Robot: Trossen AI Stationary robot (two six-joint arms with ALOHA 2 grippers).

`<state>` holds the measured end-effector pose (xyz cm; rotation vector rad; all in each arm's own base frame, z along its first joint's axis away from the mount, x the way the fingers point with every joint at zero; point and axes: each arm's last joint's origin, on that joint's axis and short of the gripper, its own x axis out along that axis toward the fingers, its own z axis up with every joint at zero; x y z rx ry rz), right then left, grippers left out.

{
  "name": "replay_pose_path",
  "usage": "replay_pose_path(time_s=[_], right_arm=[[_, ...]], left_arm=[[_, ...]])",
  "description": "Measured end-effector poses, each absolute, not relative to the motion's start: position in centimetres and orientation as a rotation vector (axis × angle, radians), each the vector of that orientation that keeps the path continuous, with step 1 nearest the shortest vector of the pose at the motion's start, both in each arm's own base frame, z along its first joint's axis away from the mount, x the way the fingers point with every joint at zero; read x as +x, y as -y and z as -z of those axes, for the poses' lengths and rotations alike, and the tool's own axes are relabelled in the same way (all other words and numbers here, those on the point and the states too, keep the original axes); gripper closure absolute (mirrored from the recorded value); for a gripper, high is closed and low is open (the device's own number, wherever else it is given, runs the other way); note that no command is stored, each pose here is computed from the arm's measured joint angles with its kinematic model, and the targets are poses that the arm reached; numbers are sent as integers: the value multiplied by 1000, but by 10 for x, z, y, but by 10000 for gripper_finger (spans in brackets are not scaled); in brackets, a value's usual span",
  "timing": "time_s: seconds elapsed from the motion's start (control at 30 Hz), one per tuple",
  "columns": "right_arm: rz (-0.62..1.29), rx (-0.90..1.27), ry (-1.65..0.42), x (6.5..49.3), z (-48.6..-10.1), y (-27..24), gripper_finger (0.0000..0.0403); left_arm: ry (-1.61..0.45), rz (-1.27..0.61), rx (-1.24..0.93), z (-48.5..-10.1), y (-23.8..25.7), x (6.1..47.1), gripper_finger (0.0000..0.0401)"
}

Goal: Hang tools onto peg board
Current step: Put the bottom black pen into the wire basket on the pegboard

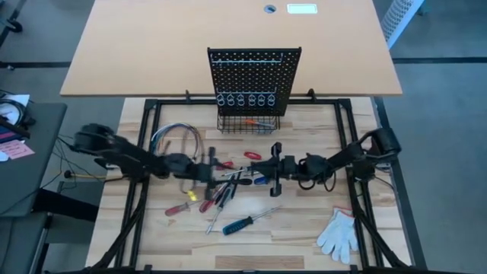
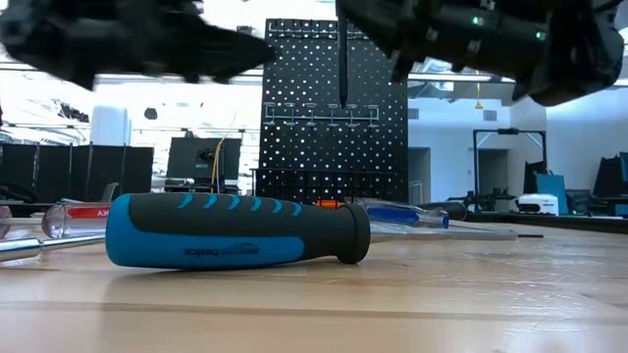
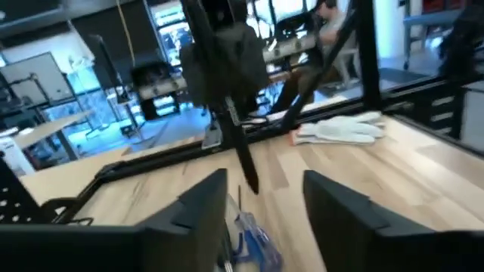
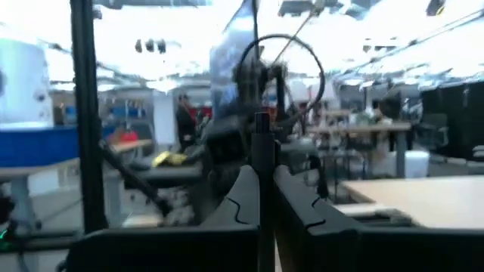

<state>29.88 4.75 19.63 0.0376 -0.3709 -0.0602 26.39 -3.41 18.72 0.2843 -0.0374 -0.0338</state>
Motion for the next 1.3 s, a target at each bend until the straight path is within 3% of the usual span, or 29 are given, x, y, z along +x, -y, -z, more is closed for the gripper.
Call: replay_pose_path(time_s=[0.17, 0.37, 0.53, 0.93, 1.13, 1.3], right_arm=[[39, -31, 392, 296, -201, -58, 388], [6, -79, 398, 292, -202, -72, 388], [2, -88, 398, 292, -202, -74, 388], [19, -111, 347, 295, -198, -68, 387], [32, -122, 291, 297, -192, -67, 369], [158, -169, 203, 291, -195, -68, 300]], left_arm=[[9, 31, 299, -181, 40, 313, 175], [44, -7, 281, -186, 43, 331, 182], [85, 8, 256, -190, 48, 331, 222], [36, 67, 210, -196, 50, 342, 374], [-84, -16, 256, -192, 47, 340, 381], [-388, -150, 380, -195, 39, 325, 381]])
